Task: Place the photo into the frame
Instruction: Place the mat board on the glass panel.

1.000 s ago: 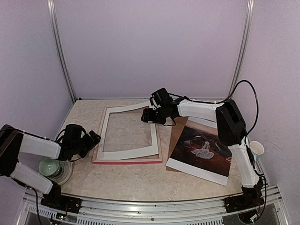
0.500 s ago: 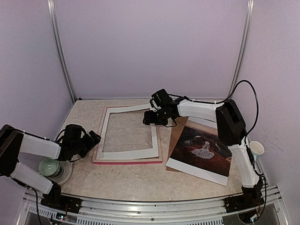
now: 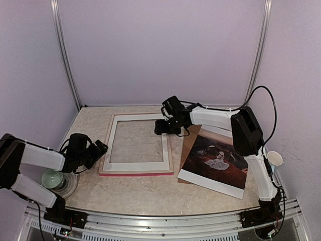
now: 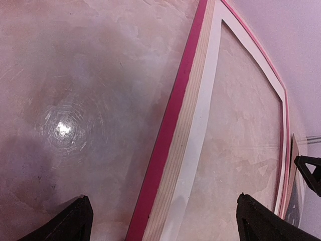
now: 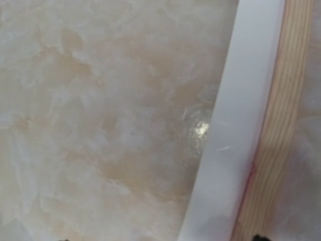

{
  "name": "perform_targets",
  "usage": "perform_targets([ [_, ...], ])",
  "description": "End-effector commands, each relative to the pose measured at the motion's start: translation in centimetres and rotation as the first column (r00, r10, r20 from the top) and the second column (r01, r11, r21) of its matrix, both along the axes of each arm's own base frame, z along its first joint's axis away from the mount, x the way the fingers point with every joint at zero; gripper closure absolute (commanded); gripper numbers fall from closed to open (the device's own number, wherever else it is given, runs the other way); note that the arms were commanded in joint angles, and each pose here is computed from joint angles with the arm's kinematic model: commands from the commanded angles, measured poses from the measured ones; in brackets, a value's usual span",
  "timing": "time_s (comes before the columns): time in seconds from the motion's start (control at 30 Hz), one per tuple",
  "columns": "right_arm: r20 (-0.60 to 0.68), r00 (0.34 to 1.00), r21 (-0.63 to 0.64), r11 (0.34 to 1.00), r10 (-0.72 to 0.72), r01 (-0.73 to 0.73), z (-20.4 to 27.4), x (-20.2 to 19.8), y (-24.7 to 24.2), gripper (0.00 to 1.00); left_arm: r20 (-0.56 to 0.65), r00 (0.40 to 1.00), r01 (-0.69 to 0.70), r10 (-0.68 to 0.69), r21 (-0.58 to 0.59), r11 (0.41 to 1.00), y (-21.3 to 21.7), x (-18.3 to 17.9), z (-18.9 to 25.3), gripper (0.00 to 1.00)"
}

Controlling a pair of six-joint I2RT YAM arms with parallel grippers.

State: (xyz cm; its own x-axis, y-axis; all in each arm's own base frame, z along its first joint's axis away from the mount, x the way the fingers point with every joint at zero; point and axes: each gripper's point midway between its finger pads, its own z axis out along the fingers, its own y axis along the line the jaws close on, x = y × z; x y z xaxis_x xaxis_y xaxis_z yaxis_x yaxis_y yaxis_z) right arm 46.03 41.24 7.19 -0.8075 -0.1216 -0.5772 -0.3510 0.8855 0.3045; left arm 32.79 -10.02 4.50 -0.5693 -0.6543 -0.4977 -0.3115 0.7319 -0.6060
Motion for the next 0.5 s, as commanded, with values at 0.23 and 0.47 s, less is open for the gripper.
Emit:
perform_targets([
  [0.23, 0.033, 0.999, 0.116, 0.993, -0.01, 0.007, 2.8, 0.2, -0.5, 0.1, -0.011, 1.0, 0.013, -0.013, -0.003, 1.0, 0.0, -0.3, -0.5, 0.01],
  [0.47, 0.087, 0.994, 0.2, 0.978, -0.07, 0.051, 5.5, 1.0, -3.4, 0.01, 0.014, 1.0, 0.021, -0.021, 0.015, 1.0, -0.1, 0.0, 0.3, 0.01],
])
